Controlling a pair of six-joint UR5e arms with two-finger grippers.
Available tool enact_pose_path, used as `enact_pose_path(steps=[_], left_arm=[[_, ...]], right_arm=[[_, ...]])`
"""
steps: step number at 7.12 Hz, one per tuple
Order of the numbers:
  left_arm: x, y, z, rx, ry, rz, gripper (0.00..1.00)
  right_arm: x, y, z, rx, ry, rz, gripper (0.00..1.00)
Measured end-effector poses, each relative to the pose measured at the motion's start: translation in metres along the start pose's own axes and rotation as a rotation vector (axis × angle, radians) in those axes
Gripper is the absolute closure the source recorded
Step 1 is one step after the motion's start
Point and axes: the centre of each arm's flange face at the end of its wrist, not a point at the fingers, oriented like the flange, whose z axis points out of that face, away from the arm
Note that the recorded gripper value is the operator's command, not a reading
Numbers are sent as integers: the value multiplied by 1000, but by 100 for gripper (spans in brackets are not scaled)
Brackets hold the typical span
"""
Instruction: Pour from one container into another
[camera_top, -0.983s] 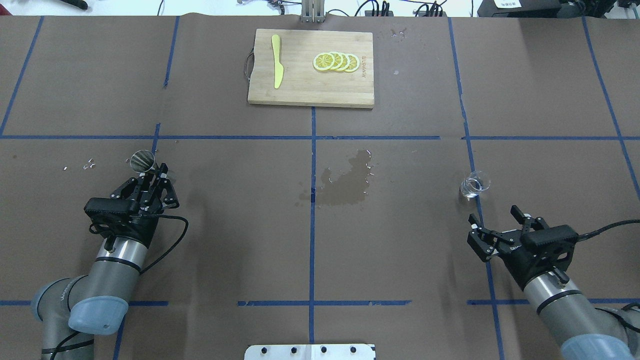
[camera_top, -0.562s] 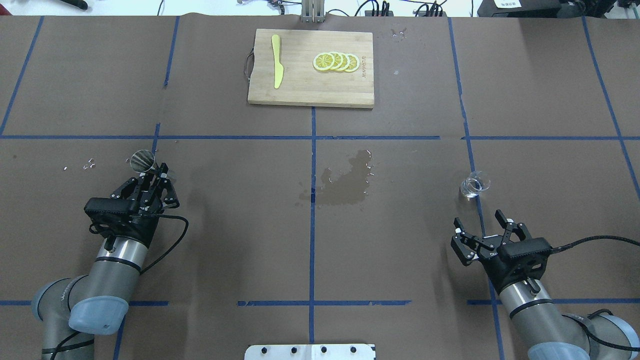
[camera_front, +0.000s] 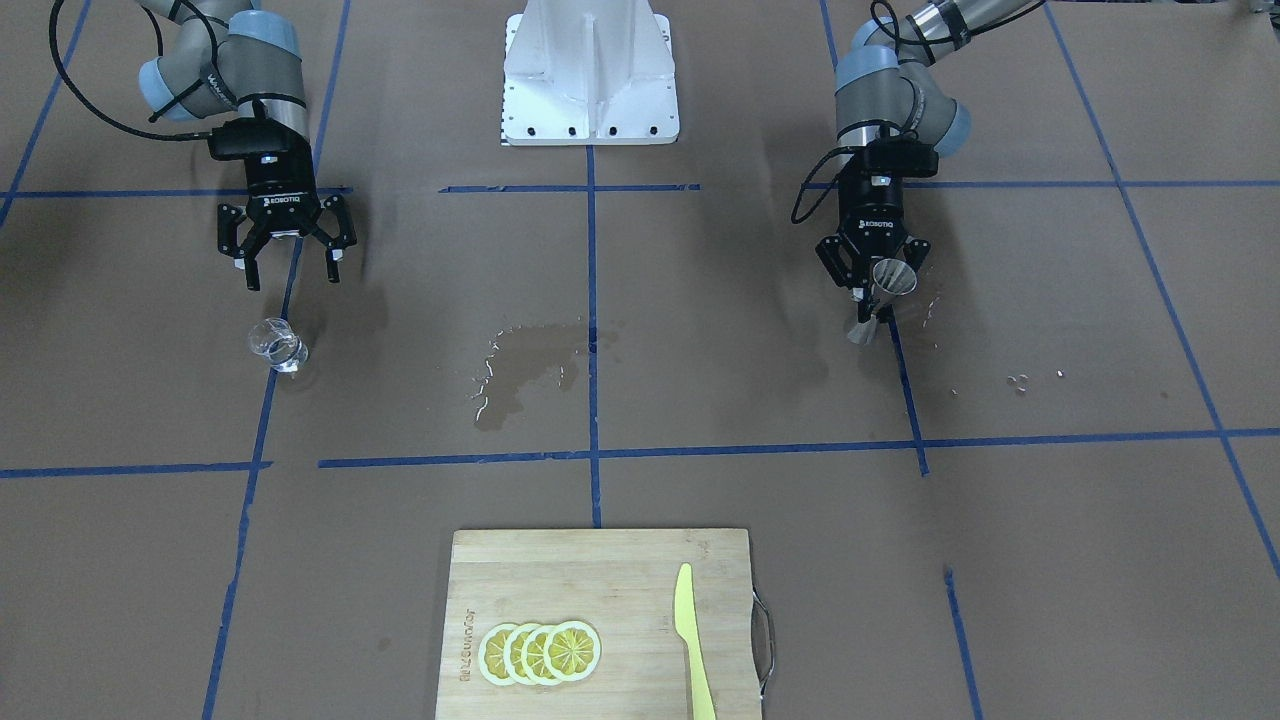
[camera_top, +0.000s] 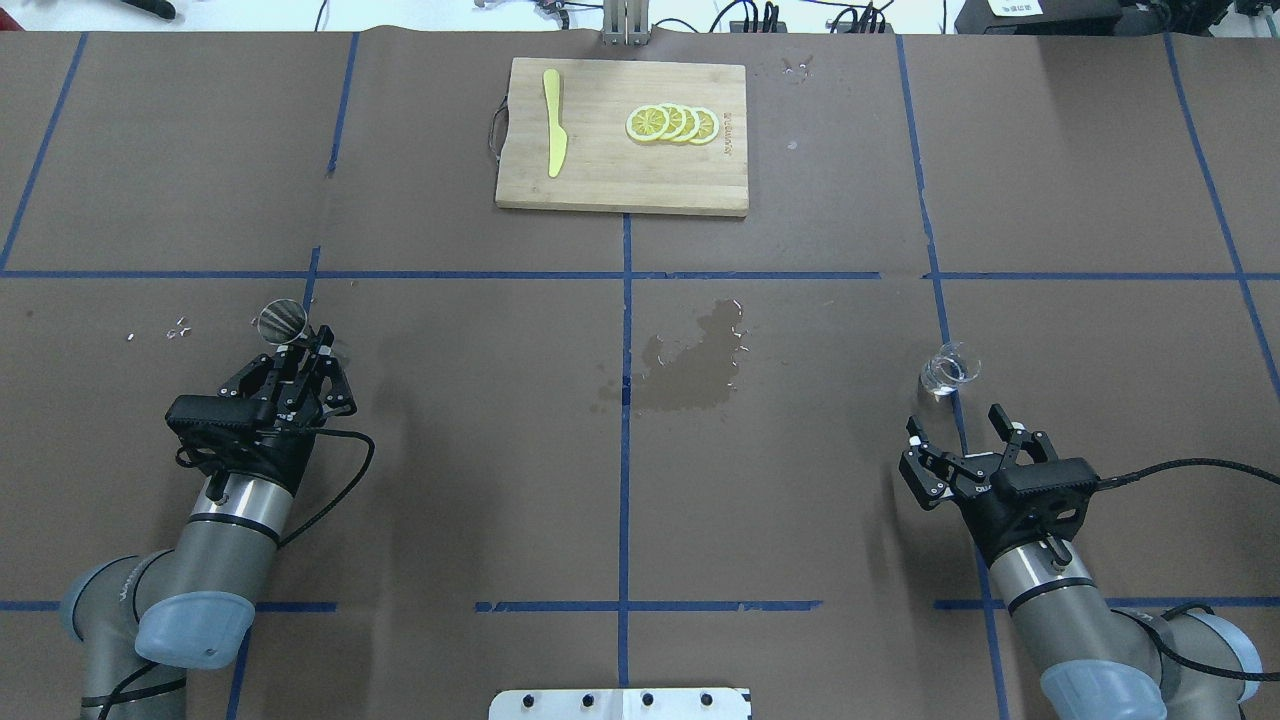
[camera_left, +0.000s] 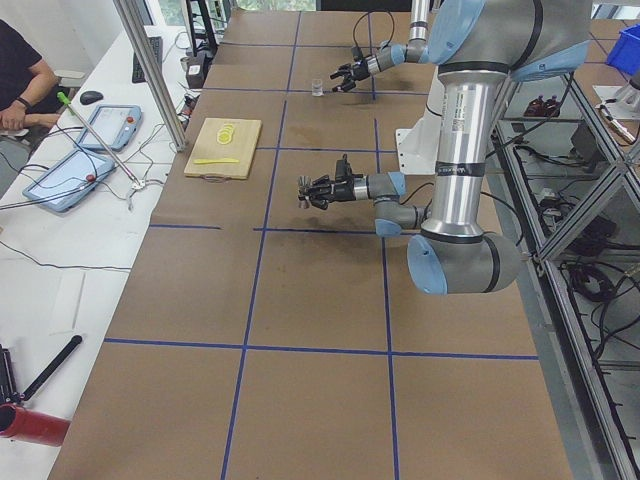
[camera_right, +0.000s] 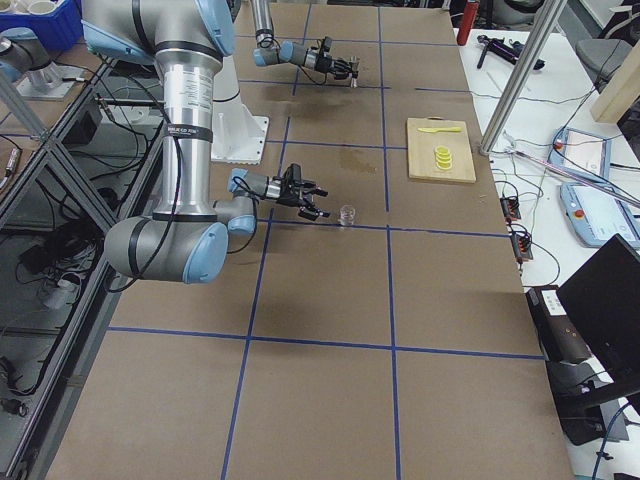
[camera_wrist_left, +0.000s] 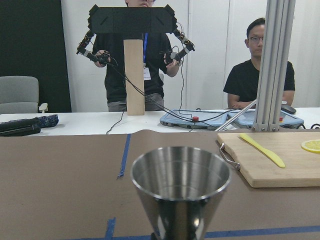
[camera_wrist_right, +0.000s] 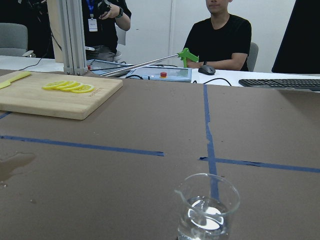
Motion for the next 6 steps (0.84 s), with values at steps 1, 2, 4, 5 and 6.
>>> enact_pose_path(steps=[1, 2, 4, 5, 6], left_arm=[[0, 0, 0, 0, 0, 0, 100], [0, 0, 0, 0, 0, -1, 100], [0, 0, 0, 0, 1, -1, 100], [1, -1, -1, 0, 1, -2, 100], [1, -1, -1, 0, 2, -3, 100]], right_arm=[[-4, 2, 11, 4, 10, 18, 2], [-5, 5, 18, 7, 19, 28, 2], [2, 6, 29, 5, 37, 40, 2], [7, 5, 38, 2, 50, 39, 2], [8, 5, 48, 4, 63, 35, 3]])
